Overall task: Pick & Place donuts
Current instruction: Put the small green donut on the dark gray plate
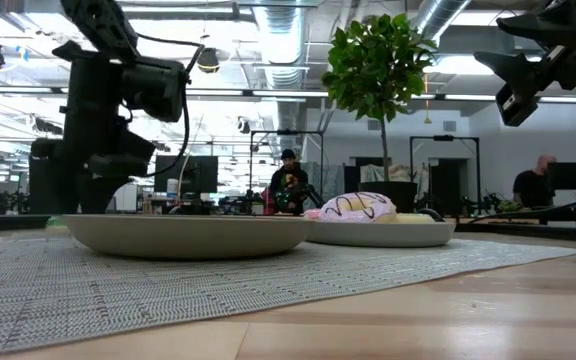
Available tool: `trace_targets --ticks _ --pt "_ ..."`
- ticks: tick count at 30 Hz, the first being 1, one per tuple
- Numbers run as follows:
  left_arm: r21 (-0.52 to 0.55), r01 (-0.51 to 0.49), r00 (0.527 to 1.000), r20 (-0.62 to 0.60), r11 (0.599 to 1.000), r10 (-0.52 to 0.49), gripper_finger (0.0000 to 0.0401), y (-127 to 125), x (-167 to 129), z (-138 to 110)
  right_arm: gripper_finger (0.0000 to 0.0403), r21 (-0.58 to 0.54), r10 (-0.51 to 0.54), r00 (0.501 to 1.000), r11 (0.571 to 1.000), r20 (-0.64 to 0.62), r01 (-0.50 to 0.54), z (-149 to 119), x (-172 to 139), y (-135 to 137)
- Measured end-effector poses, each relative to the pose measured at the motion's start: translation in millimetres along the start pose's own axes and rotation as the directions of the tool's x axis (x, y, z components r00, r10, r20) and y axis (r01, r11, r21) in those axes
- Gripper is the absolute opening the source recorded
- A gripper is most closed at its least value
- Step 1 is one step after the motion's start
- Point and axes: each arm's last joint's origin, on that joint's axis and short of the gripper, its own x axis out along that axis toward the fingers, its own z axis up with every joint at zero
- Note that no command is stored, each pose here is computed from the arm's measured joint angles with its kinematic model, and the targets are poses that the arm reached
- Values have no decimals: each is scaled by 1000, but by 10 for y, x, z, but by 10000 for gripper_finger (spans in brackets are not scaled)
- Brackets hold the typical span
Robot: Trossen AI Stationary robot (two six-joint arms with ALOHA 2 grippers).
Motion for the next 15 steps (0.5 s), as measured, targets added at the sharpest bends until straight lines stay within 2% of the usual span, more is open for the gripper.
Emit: trace_targets --ticks 4,7,15 --pt "-23 44 999 -27 999 -44 265 25 112 -36 162 0 0 1000 1000 -1 0 -1 0 0" --pt "-61 34 999 -32 998 -36 265 38 131 -52 162 -1 -1 1000 1000 -2 1 -2 0 -1" --pt "-76 44 999 -27 996 -47 265 29 132 -47 161 -2 -3 1000 1000 -6 3 -7 0 -3"
